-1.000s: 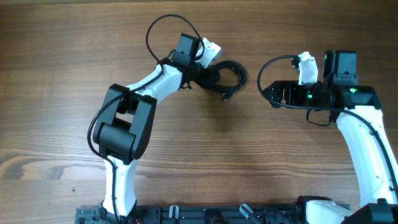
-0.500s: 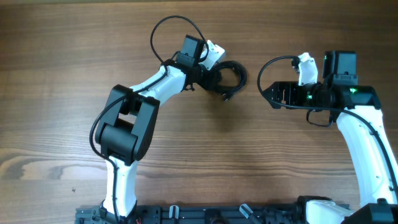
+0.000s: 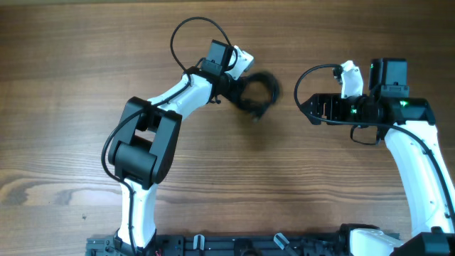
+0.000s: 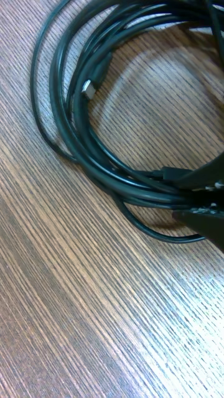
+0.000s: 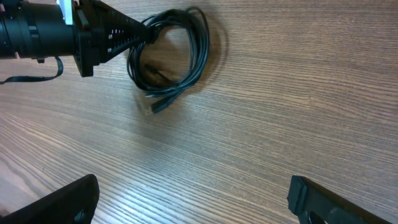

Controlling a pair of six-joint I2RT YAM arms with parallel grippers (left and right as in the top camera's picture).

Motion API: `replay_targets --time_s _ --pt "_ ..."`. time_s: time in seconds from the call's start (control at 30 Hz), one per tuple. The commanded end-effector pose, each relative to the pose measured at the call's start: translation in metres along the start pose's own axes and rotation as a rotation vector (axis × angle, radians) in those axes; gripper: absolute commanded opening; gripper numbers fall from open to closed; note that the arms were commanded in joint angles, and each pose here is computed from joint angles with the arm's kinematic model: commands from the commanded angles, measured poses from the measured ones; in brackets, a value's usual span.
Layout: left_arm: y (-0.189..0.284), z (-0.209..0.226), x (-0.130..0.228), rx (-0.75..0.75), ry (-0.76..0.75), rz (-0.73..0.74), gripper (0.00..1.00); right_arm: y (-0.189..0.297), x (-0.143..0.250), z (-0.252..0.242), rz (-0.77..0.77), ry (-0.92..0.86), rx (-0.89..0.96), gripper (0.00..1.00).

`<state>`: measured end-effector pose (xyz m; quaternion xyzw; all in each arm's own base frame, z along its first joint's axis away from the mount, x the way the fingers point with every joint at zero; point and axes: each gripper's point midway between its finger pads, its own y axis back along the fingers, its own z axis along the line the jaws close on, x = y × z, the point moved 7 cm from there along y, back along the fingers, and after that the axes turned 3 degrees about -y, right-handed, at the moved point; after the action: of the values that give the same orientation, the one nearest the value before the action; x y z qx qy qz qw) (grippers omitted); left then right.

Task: Untangle cables
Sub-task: 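Grasp a strand of the black cable coil with the left gripper, then grasp another cable strand with the right gripper near the left gripper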

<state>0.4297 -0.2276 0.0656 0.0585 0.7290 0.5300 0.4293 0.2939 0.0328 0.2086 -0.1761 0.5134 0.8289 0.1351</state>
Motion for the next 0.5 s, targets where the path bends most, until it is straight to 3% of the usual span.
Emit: replay_targets --time_s 0.0,0.13,0.27,0.47 --pt "-0.011 -0.003 0.021 0.012 0.021 0.073 0.04 0.007 -0.007 0.005 -0.027 0.006 -0.027 1.00" --pt "0.012 -0.004 0.001 -0.002 0.046 0.010 0.04 0.007 -0.008 0.005 -0.033 0.010 -0.022 1.00" --pt "0.070 -0.003 -0.038 -0.057 0.019 -0.134 0.04 0.007 -0.009 0.005 -0.042 0.023 -0.023 1.00" --pt "0.150 -0.011 -0.065 -0.045 0.068 -0.271 0.04 0.007 -0.012 0.006 -0.054 0.063 -0.030 1.00"
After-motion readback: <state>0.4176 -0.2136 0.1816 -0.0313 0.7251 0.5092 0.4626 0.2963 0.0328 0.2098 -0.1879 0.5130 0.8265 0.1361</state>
